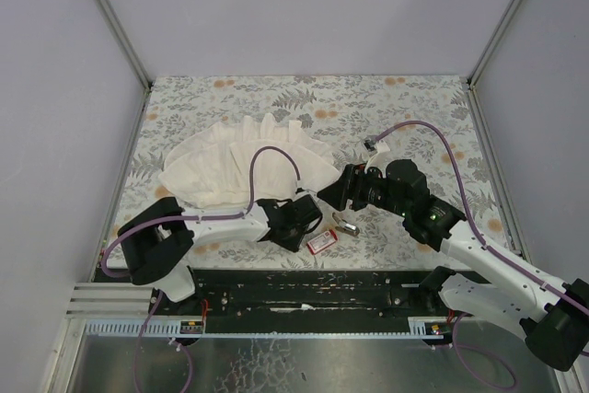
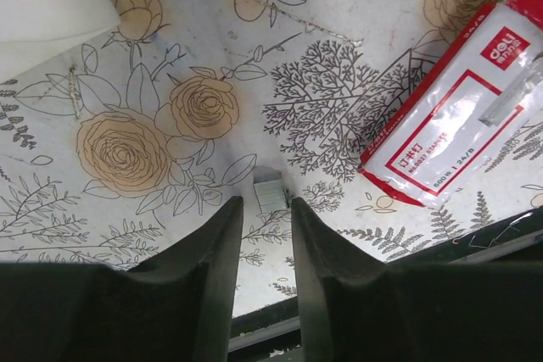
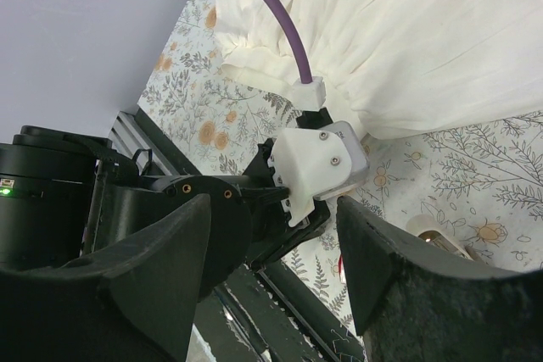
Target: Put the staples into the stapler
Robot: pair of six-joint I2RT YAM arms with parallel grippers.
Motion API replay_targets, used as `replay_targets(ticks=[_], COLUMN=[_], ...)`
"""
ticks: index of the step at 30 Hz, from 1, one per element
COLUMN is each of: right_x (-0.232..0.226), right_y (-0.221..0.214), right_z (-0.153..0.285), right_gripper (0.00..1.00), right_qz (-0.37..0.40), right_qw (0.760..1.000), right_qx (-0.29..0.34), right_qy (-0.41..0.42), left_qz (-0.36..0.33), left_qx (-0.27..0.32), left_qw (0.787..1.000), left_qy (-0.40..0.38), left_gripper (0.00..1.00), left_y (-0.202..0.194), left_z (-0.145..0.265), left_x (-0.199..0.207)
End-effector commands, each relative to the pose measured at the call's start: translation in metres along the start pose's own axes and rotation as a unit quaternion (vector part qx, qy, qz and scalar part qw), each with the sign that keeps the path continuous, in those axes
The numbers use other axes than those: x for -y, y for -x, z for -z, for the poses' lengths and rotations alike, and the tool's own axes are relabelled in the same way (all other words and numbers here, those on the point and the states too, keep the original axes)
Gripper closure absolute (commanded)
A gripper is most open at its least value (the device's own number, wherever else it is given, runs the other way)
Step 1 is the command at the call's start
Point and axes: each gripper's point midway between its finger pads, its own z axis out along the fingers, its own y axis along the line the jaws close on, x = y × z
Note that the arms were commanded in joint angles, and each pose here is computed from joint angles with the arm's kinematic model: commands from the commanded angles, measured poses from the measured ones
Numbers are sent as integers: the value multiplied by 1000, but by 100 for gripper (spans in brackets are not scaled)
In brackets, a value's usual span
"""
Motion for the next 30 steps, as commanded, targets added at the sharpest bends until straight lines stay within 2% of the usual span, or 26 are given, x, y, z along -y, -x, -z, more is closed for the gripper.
replay_targets(ticks=[1,13,18,22,30], right_x=[-3,-2,1,6,20], right_y=[13,12,9,0,-23], right_z=[2,2,1,-4,-15], right_gripper=[32,33,32,32,36], right_qz=[9,11,29,73,117], right_qw=[1000,1000,999,997,990], right_qx=[25,25,17,-14,-77], right_qy=[4,0,0,0,-6], left_qz=[-16,-2,13,35,91], left_qx=[-11,4,30,61,107], left_qw=[999,995,991,990,986], left_qy=[33,104,128,121,93], left_gripper=[70,68,62,56,53], left_y=[-4,1,11,27,58], left_z=[-1,3,7,7,13], left_x=[-8,-32,-39,-37,-39])
